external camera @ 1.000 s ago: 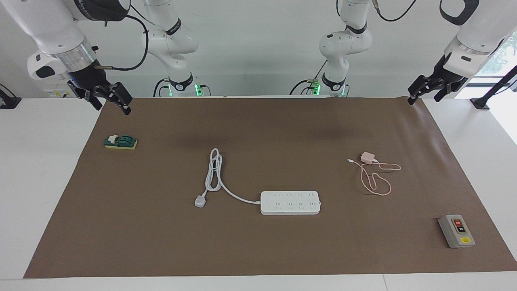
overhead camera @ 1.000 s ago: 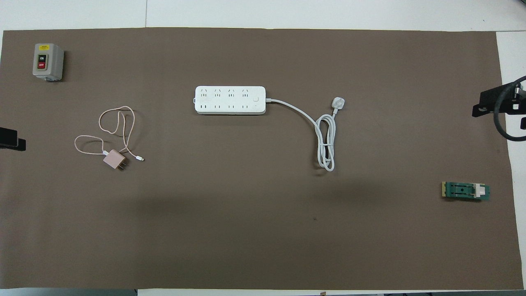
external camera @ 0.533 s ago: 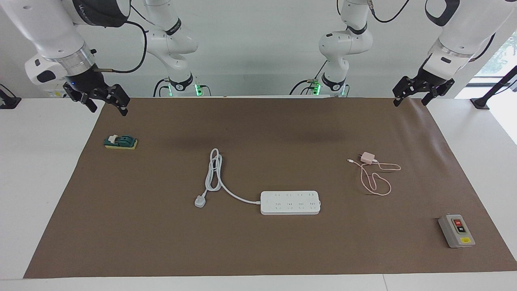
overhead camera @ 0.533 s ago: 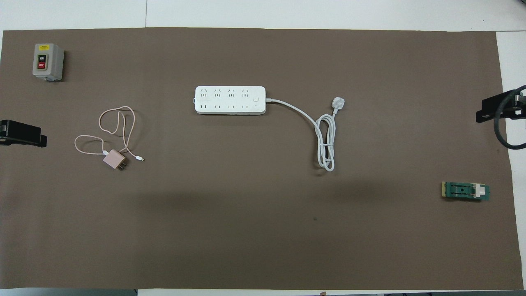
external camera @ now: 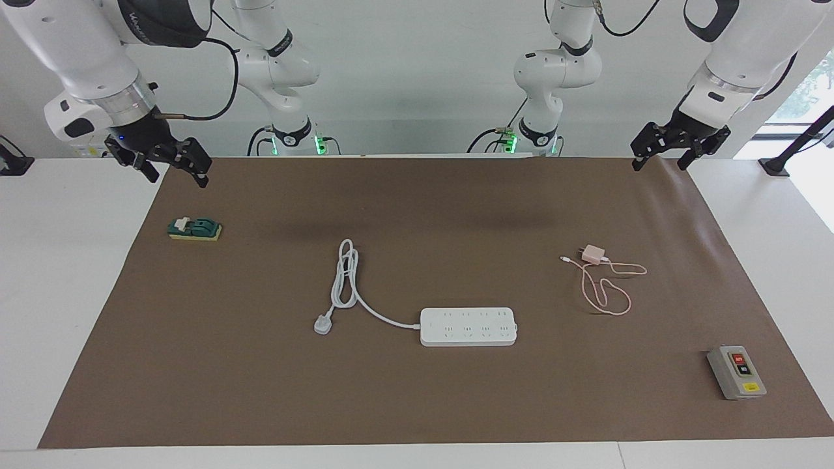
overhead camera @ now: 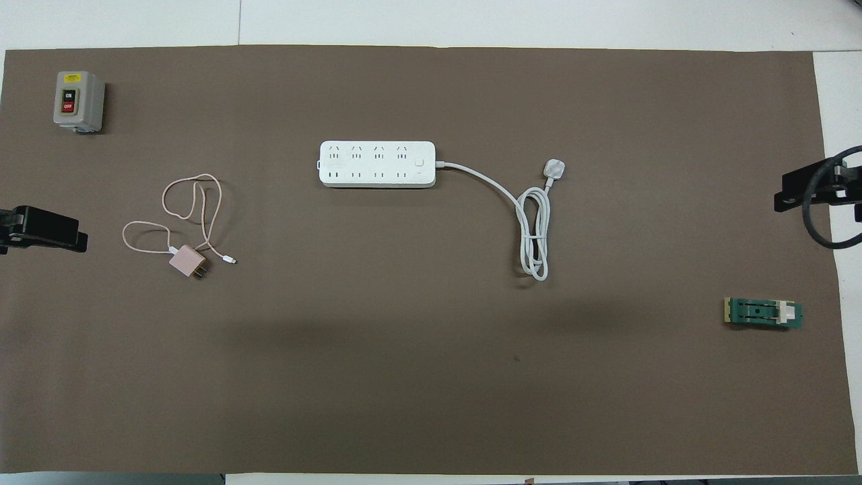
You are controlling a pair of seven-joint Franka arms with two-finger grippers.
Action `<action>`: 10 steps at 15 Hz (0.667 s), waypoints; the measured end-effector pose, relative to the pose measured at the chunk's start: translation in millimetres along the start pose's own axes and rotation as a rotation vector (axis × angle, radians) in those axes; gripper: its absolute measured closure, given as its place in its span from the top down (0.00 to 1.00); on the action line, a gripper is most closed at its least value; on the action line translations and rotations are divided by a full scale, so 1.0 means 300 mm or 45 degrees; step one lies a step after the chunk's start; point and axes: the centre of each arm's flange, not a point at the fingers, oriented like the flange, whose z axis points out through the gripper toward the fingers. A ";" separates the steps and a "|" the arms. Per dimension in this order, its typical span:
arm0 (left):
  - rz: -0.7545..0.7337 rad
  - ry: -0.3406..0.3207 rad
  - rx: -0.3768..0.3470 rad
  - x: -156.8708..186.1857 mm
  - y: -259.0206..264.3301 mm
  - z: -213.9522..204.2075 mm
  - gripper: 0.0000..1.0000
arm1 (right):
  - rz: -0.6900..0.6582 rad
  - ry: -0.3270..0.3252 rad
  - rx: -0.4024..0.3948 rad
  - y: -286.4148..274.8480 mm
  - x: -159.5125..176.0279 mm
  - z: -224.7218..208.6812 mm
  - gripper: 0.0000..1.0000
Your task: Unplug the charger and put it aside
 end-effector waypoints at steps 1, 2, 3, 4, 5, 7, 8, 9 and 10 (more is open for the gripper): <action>0.006 -0.001 0.000 0.000 0.008 0.001 1.00 | 0.000 -0.002 0.000 0.000 -0.001 -0.001 1.00; 0.012 -0.004 0.001 0.000 0.016 0.004 1.00 | 0.000 -0.002 0.000 0.000 -0.001 -0.001 1.00; 0.015 -0.008 0.001 0.000 0.021 0.009 1.00 | 0.000 -0.002 0.000 0.000 -0.001 -0.001 1.00; 0.017 -0.013 0.001 0.000 0.022 0.014 1.00 | 0.000 -0.001 0.000 0.000 -0.001 -0.002 1.00; 0.017 -0.016 0.001 0.000 0.023 0.019 1.00 | -0.001 -0.001 0.000 -0.001 -0.001 -0.003 1.00; 0.020 -0.021 0.001 0.001 0.028 0.028 1.00 | -0.004 0.000 0.000 -0.006 -0.002 -0.004 1.00; 0.024 -0.022 0.002 0.002 0.033 0.033 1.00 | -0.006 0.000 0.000 -0.009 -0.002 -0.004 1.00; 0.033 -0.022 0.002 0.003 0.045 0.036 1.00 | -0.008 0.000 0.000 -0.012 -0.002 -0.004 1.00; 0.043 -0.022 0.003 0.003 0.059 0.038 1.00 | -0.010 0.000 0.000 -0.014 -0.004 -0.005 1.00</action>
